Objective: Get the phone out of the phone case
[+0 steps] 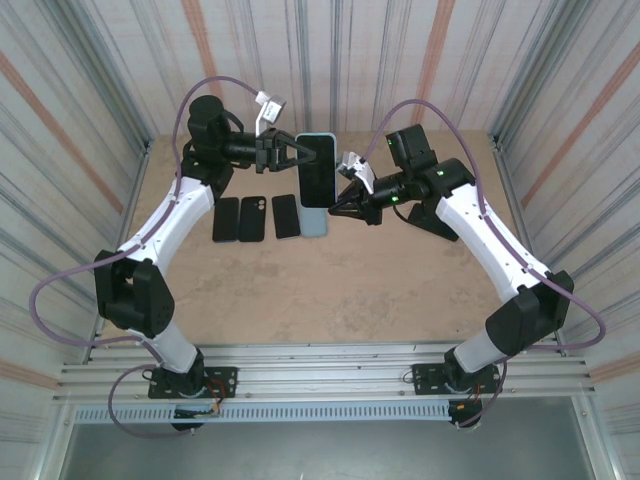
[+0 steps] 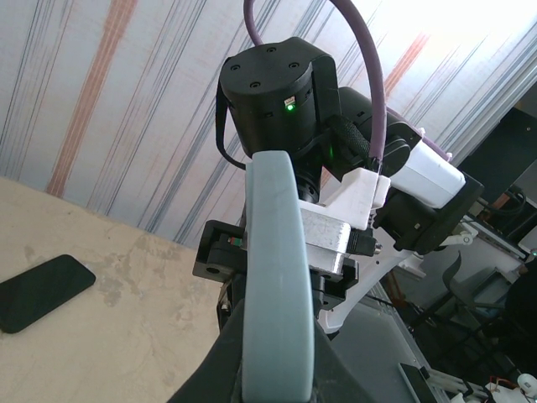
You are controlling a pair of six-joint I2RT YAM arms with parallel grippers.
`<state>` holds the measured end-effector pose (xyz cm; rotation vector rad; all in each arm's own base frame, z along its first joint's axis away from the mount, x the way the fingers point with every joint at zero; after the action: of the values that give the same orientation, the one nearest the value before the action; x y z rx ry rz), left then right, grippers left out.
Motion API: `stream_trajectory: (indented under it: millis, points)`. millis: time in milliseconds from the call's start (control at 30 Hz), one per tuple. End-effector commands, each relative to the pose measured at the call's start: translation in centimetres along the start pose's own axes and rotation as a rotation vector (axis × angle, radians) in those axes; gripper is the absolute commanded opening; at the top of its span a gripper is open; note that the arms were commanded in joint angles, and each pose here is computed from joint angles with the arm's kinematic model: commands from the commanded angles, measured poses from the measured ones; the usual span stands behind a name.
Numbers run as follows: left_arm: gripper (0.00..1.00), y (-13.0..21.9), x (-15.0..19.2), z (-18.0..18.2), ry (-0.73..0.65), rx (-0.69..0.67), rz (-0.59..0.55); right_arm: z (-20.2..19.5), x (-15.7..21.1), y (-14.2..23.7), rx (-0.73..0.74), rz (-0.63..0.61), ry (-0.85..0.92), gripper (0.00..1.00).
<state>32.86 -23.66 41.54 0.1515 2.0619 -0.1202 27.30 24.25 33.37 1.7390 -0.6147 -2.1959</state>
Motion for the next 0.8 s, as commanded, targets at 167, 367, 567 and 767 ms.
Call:
stream_trajectory:
  millis: [167, 367, 567, 767]
  points:
    - [0.0, -1.8, 0.1, -3.5, 0.144, 0.125, 0.095, -2.4, -1.8, 0.6, 0.171, 0.0, 0.205, 0.11]
    - [0.0, -2.0, 0.0, -3.0, 0.145, 0.123, 0.093, -2.3, -2.1, 0.7, 0.175, 0.001, 0.221, 0.12]
    - [0.0, -2.2, 0.2, -2.7, 0.158, 0.129, 0.099, -2.4, -2.3, 0.8, 0.195, 0.01, 0.254, 0.12]
    - [0.0, -2.3, 0.5, -2.3, 0.168, 0.122, 0.097, -2.1, -3.0, 0.8, 0.222, 0.019, 0.298, 0.13]
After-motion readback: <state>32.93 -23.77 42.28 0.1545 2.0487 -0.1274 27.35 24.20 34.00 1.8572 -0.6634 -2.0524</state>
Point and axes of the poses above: each hand's point on the last joint's axis, 136 mm out from that joint toward the fingers, its own y axis back along the fingers, its own z axis along the line the jaws close on, x = y × z, the point moved 5 cm from there along y, back along the fingers, and after that the axes turned 1 degree about -y, right-handed, at the moved point
